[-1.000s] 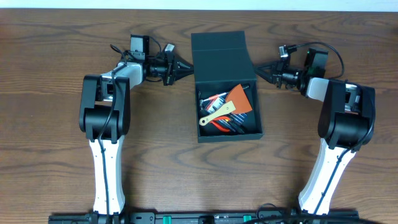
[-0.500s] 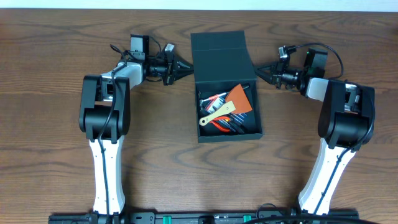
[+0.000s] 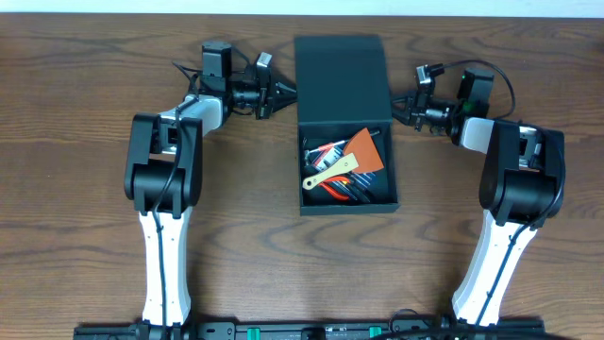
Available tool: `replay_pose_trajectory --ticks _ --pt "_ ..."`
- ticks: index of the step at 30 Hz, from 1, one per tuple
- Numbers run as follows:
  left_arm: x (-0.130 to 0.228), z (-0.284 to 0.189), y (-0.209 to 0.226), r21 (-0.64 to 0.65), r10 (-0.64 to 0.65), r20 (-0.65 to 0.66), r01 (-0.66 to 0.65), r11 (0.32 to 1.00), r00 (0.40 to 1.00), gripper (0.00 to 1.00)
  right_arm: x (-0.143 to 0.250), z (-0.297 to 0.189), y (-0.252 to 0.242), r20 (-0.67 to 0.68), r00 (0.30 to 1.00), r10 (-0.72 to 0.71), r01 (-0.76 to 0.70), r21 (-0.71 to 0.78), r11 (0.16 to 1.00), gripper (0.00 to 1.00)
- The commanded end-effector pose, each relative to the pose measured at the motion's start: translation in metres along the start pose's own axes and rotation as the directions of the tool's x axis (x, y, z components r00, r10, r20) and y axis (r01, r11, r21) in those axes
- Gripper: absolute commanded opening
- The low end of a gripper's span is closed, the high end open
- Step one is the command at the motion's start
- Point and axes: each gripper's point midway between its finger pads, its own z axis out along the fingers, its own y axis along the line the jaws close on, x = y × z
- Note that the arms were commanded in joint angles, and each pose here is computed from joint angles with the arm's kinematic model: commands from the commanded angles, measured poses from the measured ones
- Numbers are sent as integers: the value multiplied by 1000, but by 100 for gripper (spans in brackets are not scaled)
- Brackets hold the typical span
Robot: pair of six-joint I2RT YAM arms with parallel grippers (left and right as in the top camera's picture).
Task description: Pack container
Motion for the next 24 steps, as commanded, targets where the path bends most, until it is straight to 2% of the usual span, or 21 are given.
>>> replay_pose_trajectory --ticks 1,13,24 --pt "7 3 -7 25 -4 -52 5 1000 999 6 9 3 10 -64 998 -17 12 -72 997 1" --pt "13 -3 -54 70 137 -57 -133 989 989 5 11 1 25 -109 994 -14 0 -125 992 1" --pt "28 -1 -83 95 214 -84 -206 974 973 5 13 2 27 -134 989 58 -75 -126 989 1"
